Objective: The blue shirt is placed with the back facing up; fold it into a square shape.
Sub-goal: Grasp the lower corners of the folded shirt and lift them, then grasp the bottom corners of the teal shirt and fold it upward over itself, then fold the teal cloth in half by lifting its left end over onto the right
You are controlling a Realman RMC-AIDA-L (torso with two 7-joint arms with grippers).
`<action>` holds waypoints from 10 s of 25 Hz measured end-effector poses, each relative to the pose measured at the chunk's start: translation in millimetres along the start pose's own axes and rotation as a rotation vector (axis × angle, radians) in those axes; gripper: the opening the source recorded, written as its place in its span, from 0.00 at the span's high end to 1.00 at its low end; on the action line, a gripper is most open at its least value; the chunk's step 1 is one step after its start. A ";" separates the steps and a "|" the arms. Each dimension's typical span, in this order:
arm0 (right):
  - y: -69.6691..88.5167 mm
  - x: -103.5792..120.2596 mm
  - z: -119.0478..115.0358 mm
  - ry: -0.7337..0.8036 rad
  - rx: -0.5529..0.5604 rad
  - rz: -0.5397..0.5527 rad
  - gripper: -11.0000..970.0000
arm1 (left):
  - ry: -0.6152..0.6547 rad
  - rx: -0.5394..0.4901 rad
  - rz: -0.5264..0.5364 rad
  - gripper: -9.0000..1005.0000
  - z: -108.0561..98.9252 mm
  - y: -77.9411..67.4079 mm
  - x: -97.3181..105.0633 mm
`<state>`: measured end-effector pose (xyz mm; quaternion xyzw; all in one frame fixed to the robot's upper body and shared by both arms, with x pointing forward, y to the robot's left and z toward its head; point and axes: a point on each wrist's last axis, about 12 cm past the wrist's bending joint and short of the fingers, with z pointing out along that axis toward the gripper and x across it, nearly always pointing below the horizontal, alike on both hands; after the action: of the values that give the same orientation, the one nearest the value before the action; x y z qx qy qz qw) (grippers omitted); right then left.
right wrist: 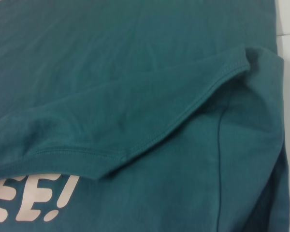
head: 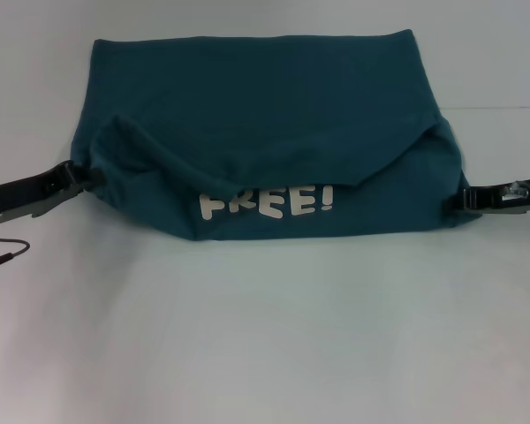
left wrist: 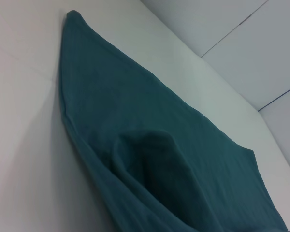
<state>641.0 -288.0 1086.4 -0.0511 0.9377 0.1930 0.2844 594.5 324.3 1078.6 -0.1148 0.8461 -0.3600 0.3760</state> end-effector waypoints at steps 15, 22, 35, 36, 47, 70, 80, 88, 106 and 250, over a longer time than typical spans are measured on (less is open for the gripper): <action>-4.1 4.6 -44.2 0.164 -0.163 0.007 0.94 | 0.224 0.052 0.018 0.96 -30.7 -1.8 9.7; -7.4 32.3 -76.4 0.365 -0.301 0.023 0.94 | 0.443 0.120 -0.022 0.96 -80.4 -0.8 31.0; -18.5 63.9 -99.5 0.405 -0.447 0.061 0.93 | 0.586 0.094 -0.093 0.96 -119.2 13.8 54.5; -19.4 59.3 -100.6 0.369 -0.453 0.068 0.93 | 0.557 0.098 -0.089 0.96 -118.0 13.4 48.6; -27.0 -7.0 -90.4 -0.088 -0.388 0.189 0.93 | 0.234 0.128 -0.101 0.96 -66.6 -5.1 -14.7; -10.6 -39.9 -17.8 -0.372 -0.029 0.252 0.94 | -0.025 -0.081 -0.028 0.96 21.1 -26.7 -45.1; 9.2 -66.6 -8.4 -0.420 0.030 0.181 0.94 | -0.079 -0.158 0.022 0.96 34.5 -31.2 -49.3; 17.4 -75.9 3.8 -0.475 0.151 0.130 0.94 | -0.084 -0.213 0.110 0.96 46.2 -37.1 -46.4; 32.1 -86.4 9.2 -0.518 0.199 0.077 0.94 | -0.129 -0.248 0.164 0.96 50.1 -41.2 -53.9; -62.0 91.5 -112.4 -0.378 -0.663 0.523 0.26 | 0.008 -0.055 -0.258 0.98 -27.0 29.4 22.8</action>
<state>519.8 -387.7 1101.0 0.1352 0.7384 0.5536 0.3606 561.6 348.8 1057.9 -0.2314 0.8354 -0.3822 0.3201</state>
